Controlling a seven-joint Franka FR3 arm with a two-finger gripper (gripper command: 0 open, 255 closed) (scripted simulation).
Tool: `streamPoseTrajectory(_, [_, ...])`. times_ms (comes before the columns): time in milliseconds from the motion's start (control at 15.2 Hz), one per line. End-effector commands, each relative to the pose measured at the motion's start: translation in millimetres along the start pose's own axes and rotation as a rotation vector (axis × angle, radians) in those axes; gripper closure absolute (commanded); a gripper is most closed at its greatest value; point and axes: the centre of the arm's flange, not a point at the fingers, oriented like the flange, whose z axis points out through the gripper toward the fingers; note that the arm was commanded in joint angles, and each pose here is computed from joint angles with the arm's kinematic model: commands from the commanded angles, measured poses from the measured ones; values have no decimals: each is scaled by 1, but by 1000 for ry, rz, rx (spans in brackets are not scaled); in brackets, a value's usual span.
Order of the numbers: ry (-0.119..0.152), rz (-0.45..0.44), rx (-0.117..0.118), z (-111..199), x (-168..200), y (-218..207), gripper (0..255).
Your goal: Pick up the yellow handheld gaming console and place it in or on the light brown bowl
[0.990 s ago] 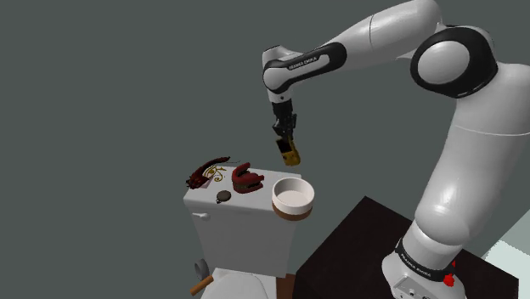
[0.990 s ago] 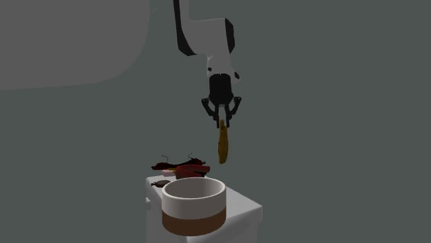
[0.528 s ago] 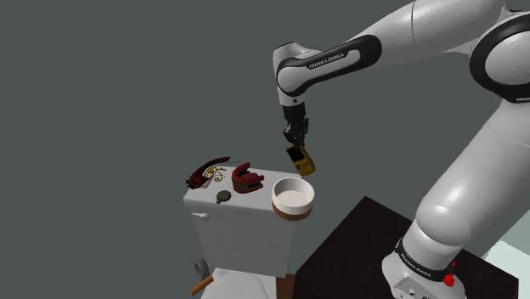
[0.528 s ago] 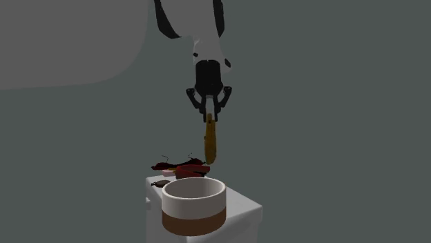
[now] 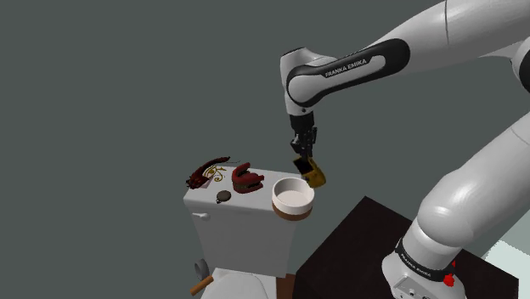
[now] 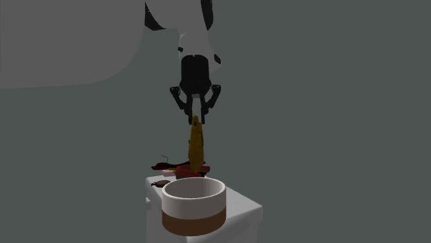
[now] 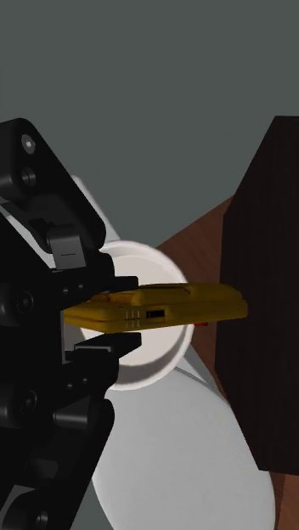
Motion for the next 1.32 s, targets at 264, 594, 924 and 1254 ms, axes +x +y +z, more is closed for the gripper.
streamPoseTrajectory(264, [0, 0, 0, 31, 7, -2, 255])
streamPoseTrajectory(594, [0, 0, 0, 57, 13, -3, 255])
streamPoseTrajectory(924, [0, 0, 0, 82, 19, -5, 255])
streamPoseTrajectory(1254, [0, 0, 0, 83, 19, -5, 255])
